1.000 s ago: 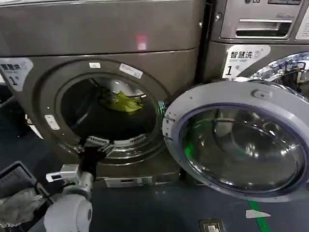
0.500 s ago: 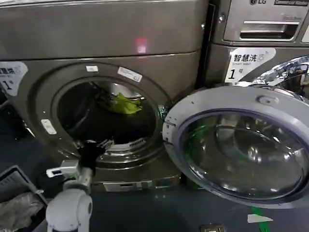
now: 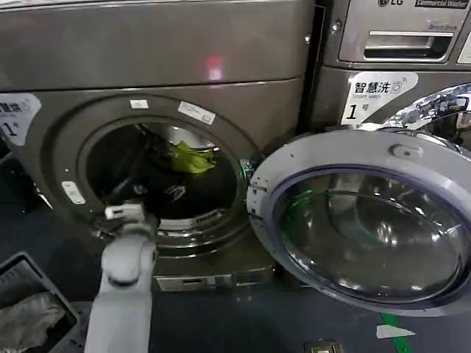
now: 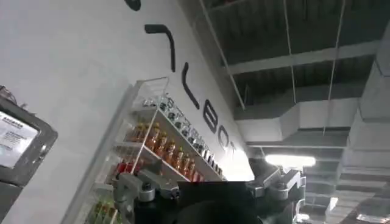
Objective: Grasp the clothes from the dryer.
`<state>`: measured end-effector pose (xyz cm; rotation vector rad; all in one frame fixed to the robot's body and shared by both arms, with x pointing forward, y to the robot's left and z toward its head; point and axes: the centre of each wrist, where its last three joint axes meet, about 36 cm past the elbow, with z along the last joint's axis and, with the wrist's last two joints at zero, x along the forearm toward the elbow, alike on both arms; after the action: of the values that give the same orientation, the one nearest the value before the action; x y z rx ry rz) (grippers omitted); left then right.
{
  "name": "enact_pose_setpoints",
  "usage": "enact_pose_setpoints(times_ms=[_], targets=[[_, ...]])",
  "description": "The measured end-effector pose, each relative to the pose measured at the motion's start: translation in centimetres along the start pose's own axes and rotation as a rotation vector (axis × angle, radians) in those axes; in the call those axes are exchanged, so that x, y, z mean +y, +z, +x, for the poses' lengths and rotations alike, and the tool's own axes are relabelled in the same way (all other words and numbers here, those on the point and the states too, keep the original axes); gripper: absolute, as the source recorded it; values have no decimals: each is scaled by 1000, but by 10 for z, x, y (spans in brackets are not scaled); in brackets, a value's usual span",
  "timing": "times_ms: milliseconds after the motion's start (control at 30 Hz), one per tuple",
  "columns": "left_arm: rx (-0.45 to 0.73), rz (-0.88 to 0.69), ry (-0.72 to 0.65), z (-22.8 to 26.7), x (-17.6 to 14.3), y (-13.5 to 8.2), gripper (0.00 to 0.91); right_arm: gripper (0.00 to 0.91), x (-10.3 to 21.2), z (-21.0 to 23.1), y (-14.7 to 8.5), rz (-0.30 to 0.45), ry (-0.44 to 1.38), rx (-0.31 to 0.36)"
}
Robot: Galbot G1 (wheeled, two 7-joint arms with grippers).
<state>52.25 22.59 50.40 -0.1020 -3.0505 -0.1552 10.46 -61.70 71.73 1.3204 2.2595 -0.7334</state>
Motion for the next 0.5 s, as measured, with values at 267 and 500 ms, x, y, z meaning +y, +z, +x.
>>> enact_pose_setpoints(times_ms=[267, 500], targets=[[77, -145, 113, -95, 25, -5, 907, 907, 1, 0, 3, -10, -1, 1], [127, -406, 307, -159, 48, -4, 907, 907, 3, 0, 3, -16, -6, -3]])
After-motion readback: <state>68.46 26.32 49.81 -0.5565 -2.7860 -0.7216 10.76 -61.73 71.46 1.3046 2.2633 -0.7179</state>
